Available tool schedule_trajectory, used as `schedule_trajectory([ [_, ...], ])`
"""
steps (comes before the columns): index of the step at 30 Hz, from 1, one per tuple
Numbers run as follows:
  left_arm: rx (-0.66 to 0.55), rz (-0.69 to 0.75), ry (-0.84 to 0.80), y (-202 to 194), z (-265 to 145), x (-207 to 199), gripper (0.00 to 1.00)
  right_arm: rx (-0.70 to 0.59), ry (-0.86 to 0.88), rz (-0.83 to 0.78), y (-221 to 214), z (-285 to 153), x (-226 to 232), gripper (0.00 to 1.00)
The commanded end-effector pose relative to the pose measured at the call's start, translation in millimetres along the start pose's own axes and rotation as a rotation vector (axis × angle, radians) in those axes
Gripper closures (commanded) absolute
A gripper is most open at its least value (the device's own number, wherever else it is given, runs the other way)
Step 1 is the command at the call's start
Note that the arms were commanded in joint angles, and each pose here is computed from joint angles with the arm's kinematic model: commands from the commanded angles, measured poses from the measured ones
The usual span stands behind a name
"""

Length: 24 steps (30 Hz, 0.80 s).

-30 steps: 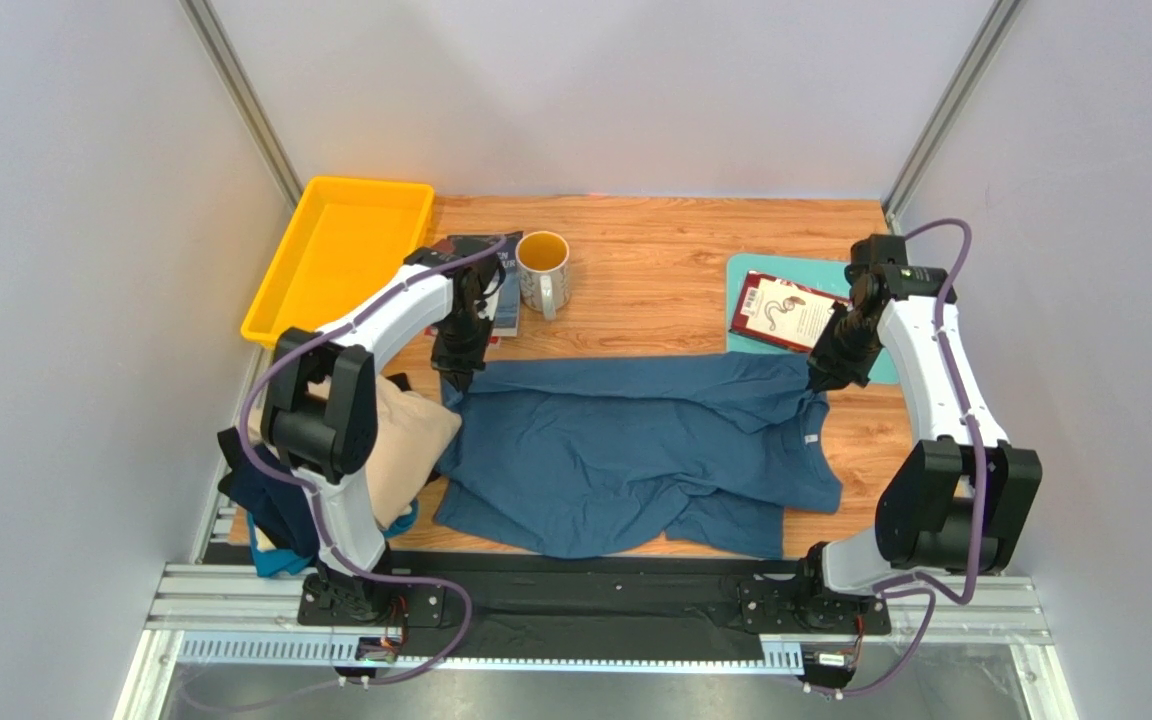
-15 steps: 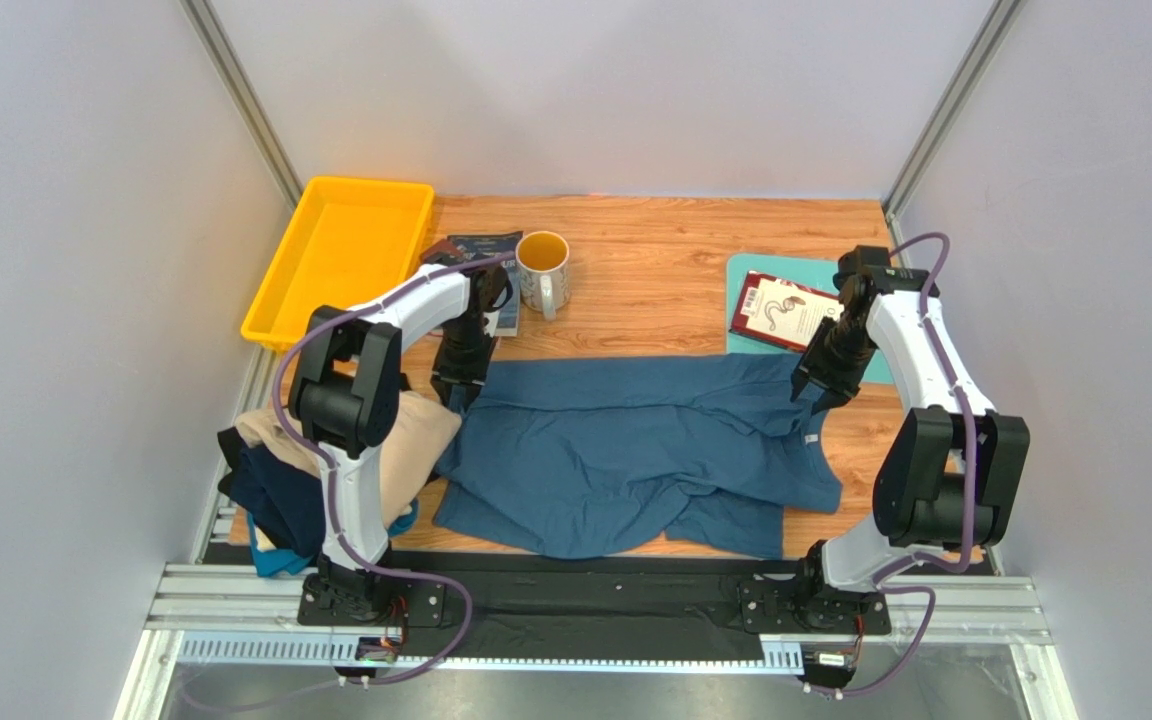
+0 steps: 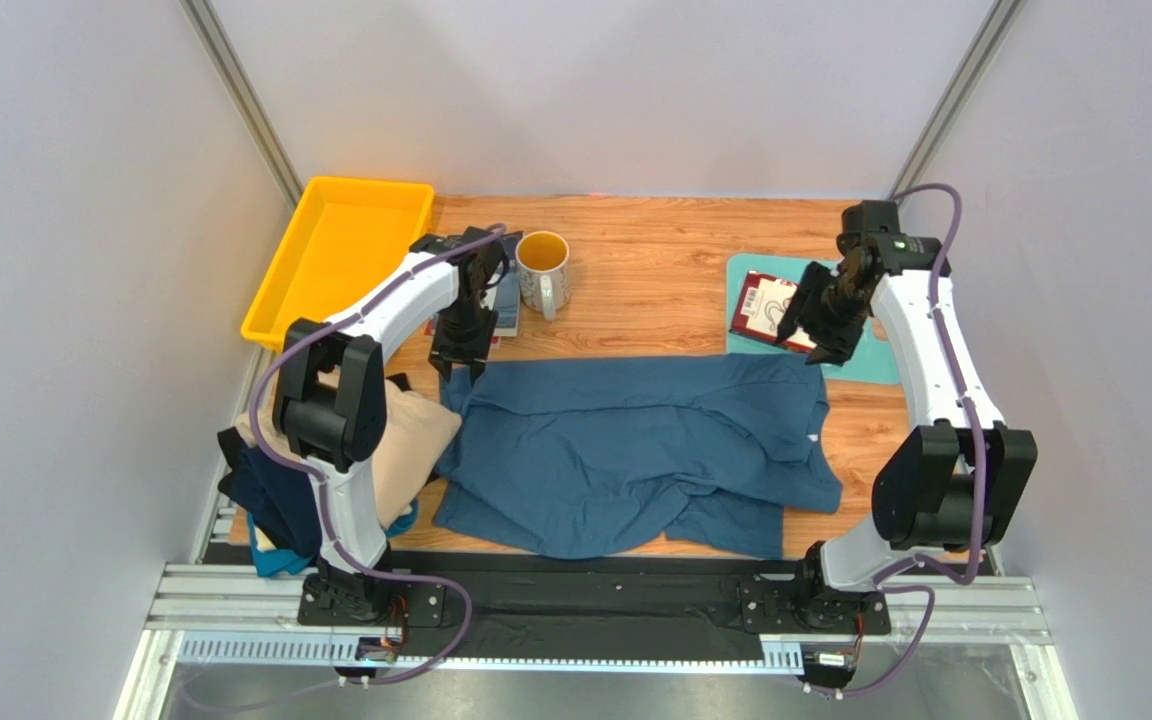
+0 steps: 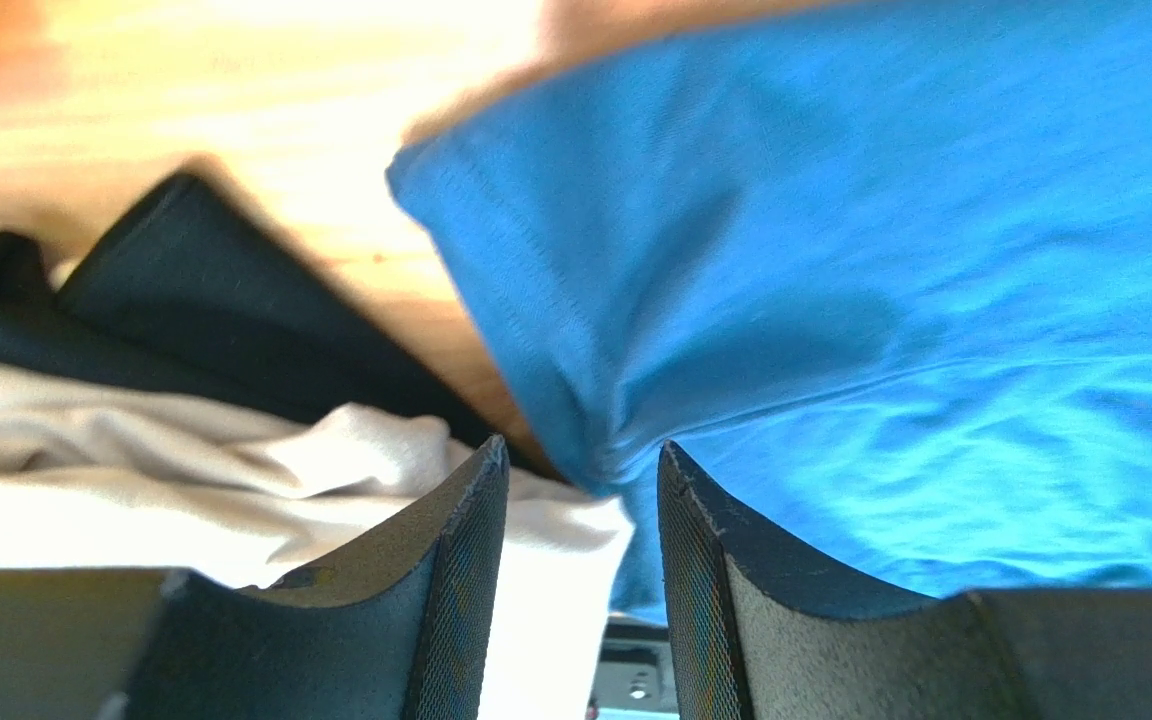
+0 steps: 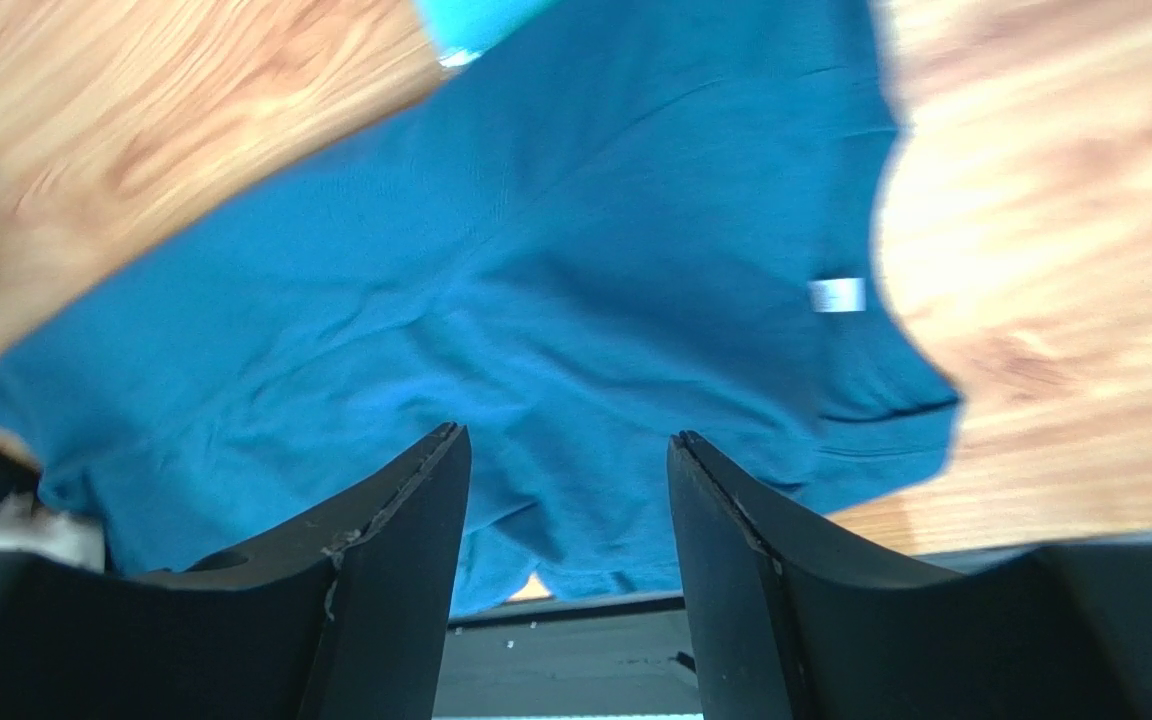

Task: Fold and stack the t-shirts
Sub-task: Fold the flattened tshirt in 1/3 of the way

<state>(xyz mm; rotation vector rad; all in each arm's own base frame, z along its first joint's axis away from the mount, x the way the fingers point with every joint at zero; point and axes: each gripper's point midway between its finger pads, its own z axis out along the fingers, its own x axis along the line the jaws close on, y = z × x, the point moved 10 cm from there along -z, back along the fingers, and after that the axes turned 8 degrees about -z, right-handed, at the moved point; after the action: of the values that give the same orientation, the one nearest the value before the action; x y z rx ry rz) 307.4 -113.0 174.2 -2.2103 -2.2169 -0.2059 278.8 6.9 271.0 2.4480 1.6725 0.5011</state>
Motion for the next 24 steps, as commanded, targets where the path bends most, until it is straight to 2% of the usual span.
schedule_trajectory([
  [1,0.002,-0.024,-0.073,9.7,-2.7,-9.5,0.52,0.078,0.134,-0.125,-11.5,6.7,34.8,0.43],
  [5,-0.002,-0.020,-0.097,11.2,-1.6,-12.4,0.51,0.138,0.058,-0.145,-20.3,32.6,33.3,0.43],
  [15,-0.043,-0.006,-0.058,31.5,18.3,-17.0,0.51,0.088,-0.056,-0.079,11.3,75.2,25.1,0.43],
  [24,0.089,0.017,-0.010,30.8,61.0,-21.9,0.53,0.216,-0.184,-0.090,14.1,122.1,15.8,0.45],
])
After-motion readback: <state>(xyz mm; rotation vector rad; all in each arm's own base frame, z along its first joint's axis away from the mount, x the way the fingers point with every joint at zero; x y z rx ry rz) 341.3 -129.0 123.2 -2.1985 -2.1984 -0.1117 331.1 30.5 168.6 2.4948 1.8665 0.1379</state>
